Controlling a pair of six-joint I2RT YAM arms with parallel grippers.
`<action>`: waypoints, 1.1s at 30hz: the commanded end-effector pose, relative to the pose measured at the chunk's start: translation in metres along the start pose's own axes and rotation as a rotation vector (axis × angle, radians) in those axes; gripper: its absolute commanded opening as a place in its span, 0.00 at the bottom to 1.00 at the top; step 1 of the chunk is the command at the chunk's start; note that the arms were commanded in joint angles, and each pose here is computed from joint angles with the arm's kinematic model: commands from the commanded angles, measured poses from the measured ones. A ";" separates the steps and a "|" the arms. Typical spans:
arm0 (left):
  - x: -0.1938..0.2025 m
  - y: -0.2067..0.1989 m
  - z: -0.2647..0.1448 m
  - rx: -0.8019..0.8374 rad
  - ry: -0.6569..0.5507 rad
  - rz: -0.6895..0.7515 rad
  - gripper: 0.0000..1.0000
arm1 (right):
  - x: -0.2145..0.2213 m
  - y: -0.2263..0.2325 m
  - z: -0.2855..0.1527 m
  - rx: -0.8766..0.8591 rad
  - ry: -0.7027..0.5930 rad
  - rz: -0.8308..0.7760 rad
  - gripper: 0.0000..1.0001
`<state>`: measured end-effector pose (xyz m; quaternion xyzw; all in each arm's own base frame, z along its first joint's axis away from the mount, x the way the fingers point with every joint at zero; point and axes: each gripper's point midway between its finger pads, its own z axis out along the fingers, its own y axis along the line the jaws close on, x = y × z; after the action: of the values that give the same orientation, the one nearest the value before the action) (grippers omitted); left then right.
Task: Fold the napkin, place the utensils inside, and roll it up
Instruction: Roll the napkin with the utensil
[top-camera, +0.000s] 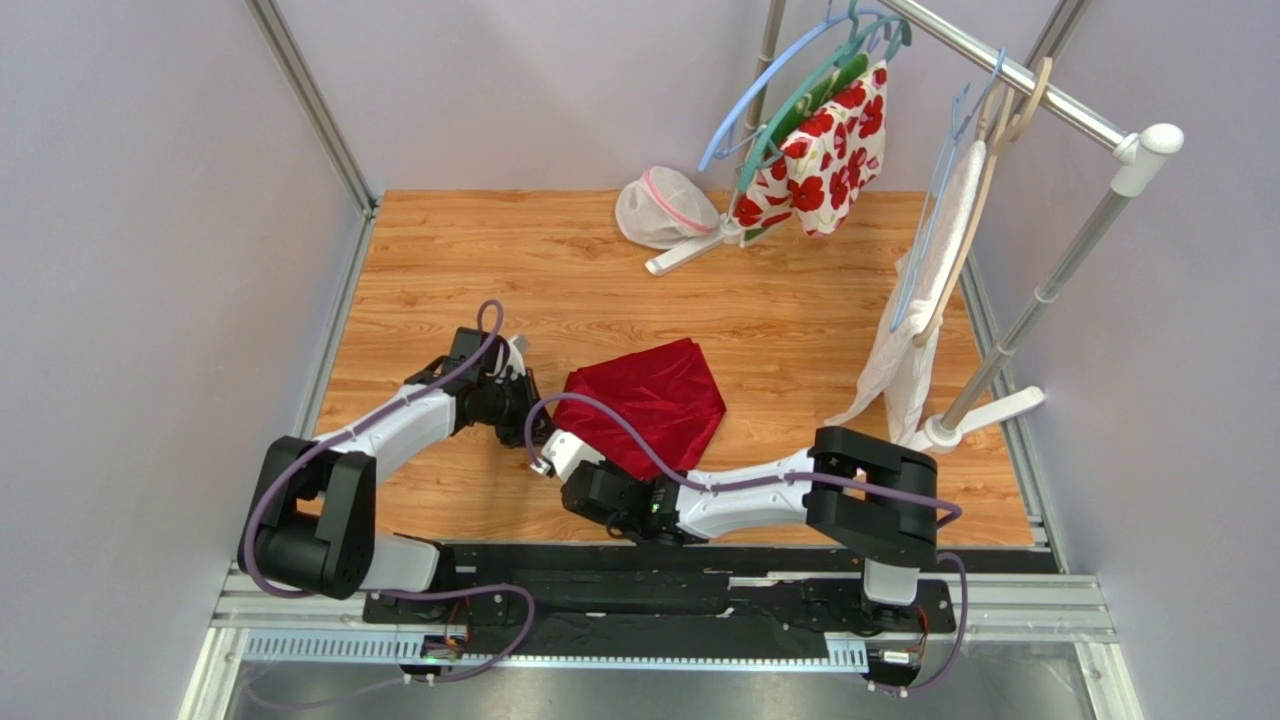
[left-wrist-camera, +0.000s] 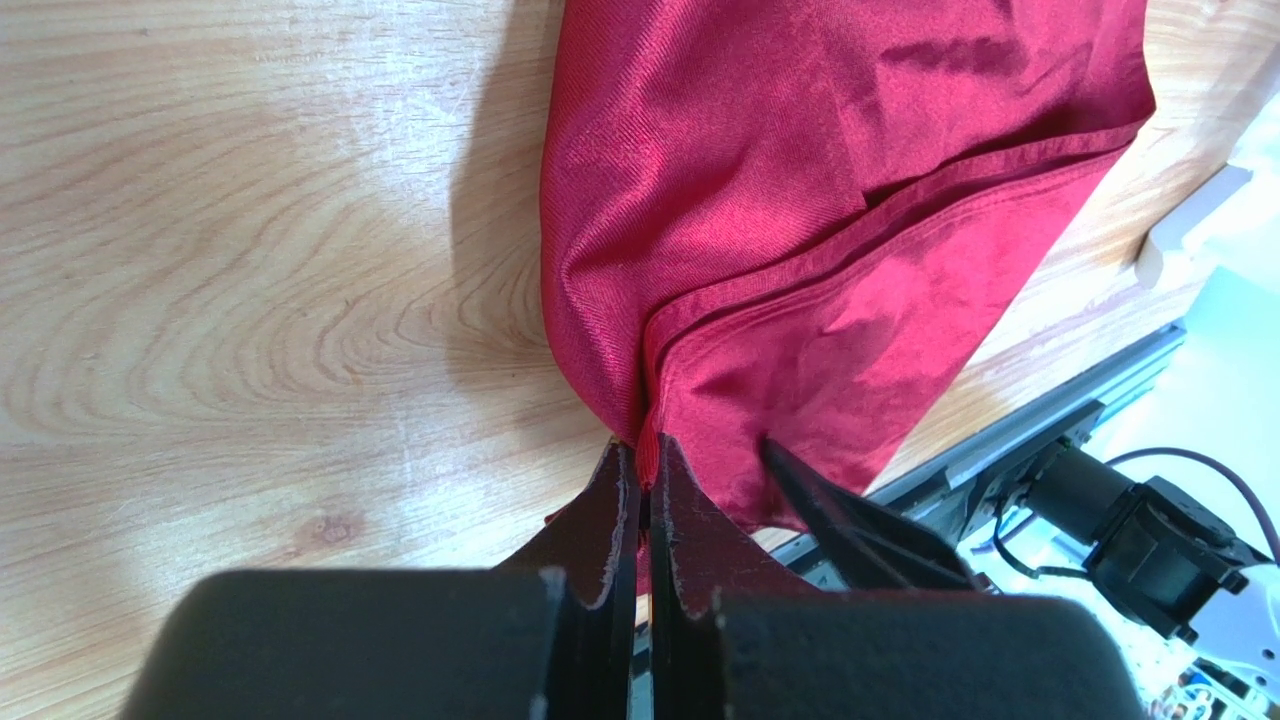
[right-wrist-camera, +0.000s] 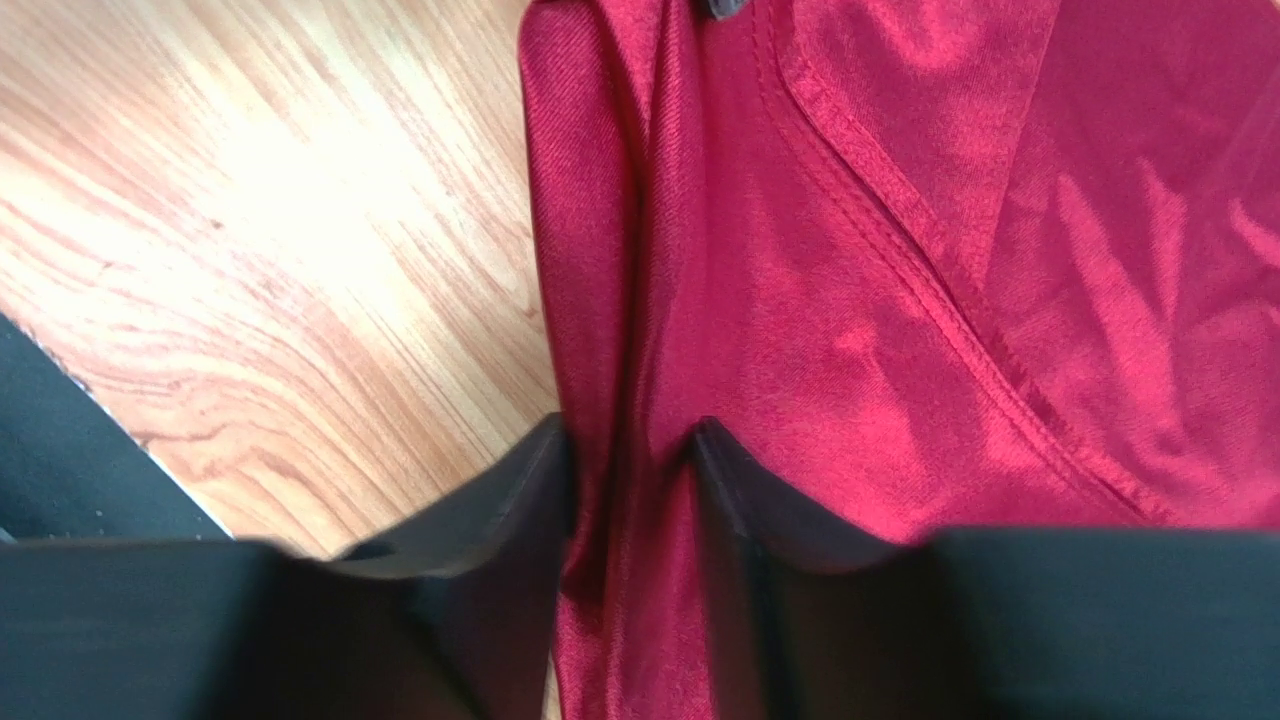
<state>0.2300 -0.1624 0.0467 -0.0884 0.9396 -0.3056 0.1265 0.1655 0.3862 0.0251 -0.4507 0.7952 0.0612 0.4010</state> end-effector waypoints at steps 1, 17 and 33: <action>-0.013 -0.020 -0.008 0.055 -0.027 0.041 0.06 | 0.001 0.008 -0.001 -0.049 0.034 -0.016 0.26; -0.042 0.016 -0.047 -0.143 -0.317 0.077 0.59 | -0.032 0.015 -0.024 -0.685 0.241 0.202 0.00; 0.005 -0.009 -0.055 -0.005 -0.255 0.113 0.53 | -0.004 -0.026 0.026 -0.885 0.374 0.522 0.00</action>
<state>0.2279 -0.1282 0.0940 -0.0819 0.9231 -0.2430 0.2866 0.1998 0.3883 0.0236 -0.3835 0.8360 0.3918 0.0201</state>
